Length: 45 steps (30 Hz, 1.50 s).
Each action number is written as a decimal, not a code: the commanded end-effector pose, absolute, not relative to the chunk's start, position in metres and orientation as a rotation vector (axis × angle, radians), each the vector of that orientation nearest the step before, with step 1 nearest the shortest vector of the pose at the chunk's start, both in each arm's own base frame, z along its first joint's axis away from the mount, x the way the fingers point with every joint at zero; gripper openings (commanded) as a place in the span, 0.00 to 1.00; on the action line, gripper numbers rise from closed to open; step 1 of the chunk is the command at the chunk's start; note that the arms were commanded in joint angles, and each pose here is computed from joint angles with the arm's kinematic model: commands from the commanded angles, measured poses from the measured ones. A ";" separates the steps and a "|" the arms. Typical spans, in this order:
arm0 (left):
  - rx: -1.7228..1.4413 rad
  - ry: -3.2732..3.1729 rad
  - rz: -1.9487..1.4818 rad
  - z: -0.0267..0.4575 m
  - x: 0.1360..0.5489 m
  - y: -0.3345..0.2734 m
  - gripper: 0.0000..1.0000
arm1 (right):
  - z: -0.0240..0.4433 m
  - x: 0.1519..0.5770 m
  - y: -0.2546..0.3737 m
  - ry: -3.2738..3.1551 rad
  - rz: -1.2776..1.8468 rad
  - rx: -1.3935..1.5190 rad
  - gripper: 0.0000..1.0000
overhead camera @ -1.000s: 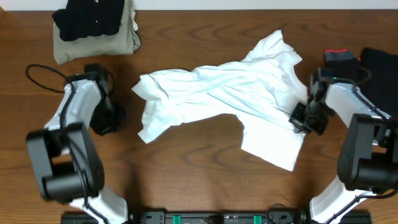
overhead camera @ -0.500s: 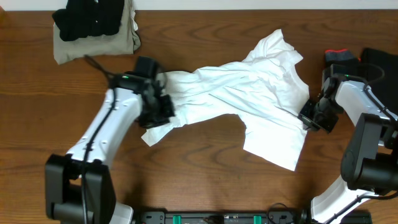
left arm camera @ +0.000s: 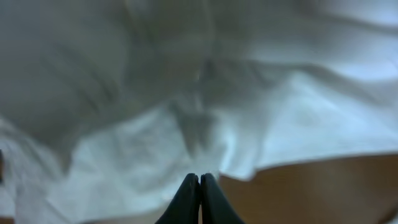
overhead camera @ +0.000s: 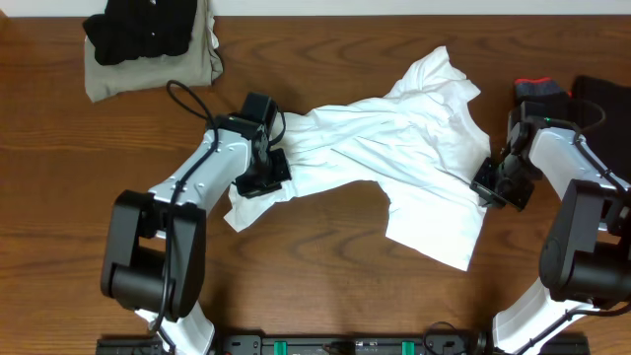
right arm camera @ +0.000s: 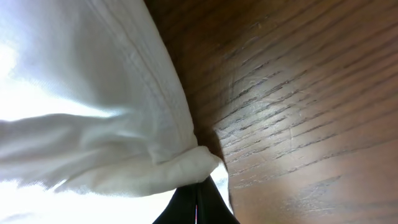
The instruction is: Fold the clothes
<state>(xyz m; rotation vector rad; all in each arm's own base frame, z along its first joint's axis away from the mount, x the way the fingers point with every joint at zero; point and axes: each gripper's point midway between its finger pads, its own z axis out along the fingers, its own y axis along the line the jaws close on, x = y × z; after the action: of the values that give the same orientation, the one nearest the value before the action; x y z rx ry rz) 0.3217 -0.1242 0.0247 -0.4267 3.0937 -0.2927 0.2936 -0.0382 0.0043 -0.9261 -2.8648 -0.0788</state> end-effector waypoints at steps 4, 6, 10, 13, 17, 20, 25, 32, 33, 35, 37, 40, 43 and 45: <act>-0.480 3.059 -0.138 0.013 0.331 -0.101 0.06 | 0.005 0.298 -0.037 -2.887 -0.072 -0.881 0.01; -0.484 3.077 -0.127 0.007 0.329 -0.101 0.06 | 0.005 0.298 -0.037 -2.887 -0.073 -0.881 0.01; -0.499 3.124 -0.100 -0.010 0.323 -0.100 0.06 | 0.005 0.299 -0.036 -2.887 -0.081 -0.881 0.01; -0.513 3.157 -0.076 -0.020 0.318 -0.098 0.06 | 0.005 0.299 -0.036 -2.886 -0.083 -0.881 0.01; -0.524 3.190 -0.044 -0.030 0.312 -0.096 0.06 | 0.005 0.299 -0.036 -2.886 -0.083 -0.881 0.01; -0.519 3.211 0.030 -0.032 0.306 -0.088 0.06 | 0.005 0.299 -0.036 -2.887 -0.082 -0.881 0.01; -0.566 3.240 0.219 -0.029 0.292 -0.057 0.06 | 0.004 0.301 -0.039 -2.899 -0.059 -0.887 0.01; -0.769 3.259 0.236 -0.026 0.285 -0.012 0.06 | 0.004 0.305 -0.042 -2.913 -0.061 -0.902 0.01; -0.794 3.263 0.233 -0.025 0.283 -0.004 0.06 | 0.004 0.305 -0.042 -2.914 -0.062 -0.904 0.01; -0.813 3.275 0.226 -0.025 0.280 0.008 0.06 | 0.004 0.307 -0.044 -2.919 -0.064 -0.912 0.01; -0.831 3.286 0.219 -0.024 0.277 0.017 0.06 | 0.004 0.308 -0.045 -2.920 -0.066 -0.932 0.01; -0.834 3.293 0.211 -0.024 0.276 0.024 0.06 | 0.004 0.311 -0.048 -2.929 -0.069 -0.944 0.01; -0.848 3.290 0.208 -0.024 0.276 0.026 0.06 | 0.006 0.312 -0.046 -2.928 -0.085 -0.942 0.01; -0.846 3.290 0.208 -0.024 0.276 0.026 0.06 | 0.011 0.312 -0.040 -2.921 -0.122 -0.931 0.01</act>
<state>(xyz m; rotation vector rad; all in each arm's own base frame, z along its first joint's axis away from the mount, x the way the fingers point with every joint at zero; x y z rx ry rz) 0.2941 0.0140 -0.0054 -0.8641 3.2222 0.0857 0.3043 -0.0403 0.0041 -0.9219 -2.9106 -0.0898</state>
